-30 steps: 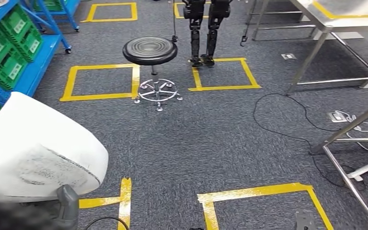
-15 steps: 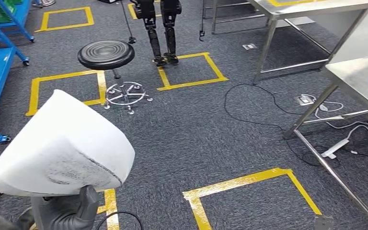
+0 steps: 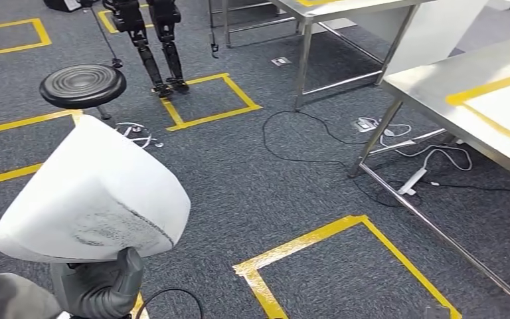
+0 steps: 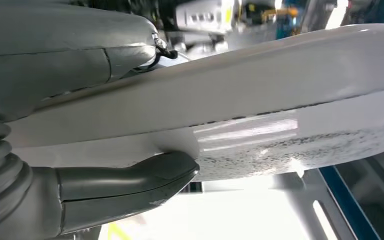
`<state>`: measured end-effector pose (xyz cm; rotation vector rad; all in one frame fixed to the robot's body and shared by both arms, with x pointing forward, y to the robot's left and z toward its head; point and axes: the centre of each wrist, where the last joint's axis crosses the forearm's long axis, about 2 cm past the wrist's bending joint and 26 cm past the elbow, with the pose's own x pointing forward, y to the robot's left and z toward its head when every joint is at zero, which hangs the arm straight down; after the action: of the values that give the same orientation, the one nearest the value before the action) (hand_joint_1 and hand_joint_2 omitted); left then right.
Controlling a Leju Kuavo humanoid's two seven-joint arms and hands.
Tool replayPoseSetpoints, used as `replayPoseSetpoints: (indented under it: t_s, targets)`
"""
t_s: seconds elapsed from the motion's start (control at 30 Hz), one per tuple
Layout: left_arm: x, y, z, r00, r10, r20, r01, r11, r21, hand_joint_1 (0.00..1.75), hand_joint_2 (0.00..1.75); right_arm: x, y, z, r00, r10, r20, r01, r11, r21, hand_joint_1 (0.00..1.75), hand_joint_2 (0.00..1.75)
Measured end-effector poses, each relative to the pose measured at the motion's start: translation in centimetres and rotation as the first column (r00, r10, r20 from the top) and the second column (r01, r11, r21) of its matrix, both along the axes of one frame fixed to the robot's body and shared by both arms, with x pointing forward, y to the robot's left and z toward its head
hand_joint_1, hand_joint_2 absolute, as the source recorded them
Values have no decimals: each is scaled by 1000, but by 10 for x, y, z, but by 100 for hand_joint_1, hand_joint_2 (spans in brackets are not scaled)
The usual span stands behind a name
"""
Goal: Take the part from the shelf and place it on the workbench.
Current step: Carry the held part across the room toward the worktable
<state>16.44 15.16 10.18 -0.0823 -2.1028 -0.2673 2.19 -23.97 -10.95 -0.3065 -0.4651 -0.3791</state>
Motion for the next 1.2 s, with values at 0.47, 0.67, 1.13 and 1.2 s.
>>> replayPoseSetpoints:
  t_s: [0.47, 0.67, 1.13, 1.2]
  targets:
    - [3, 8, -1, 999, 45, 15, -46, 995, 85, 175, 175, 10, 5, 1, 1000, -15, 14, 14, 999, 32, 0, 0]
    - [2, 9, -2, 999, 47, 11, -48, 995, 86, 175, 175, 10, 10, 2, 1000, -15, 6, 15, 999, 48, 0, 0]
    - [11, 2, 3, 999, -25, 24, 24, 998, 62, 175, 175, 6, 14, 2, 995, -96, -19, 97, 994, 40, 0, 0]
    - [18, -3, 7, 998, -59, 35, 57, 997, 52, 175, 175, 6, 14, 2, 992, -127, -11, 127, 991, 35, 0, 0]
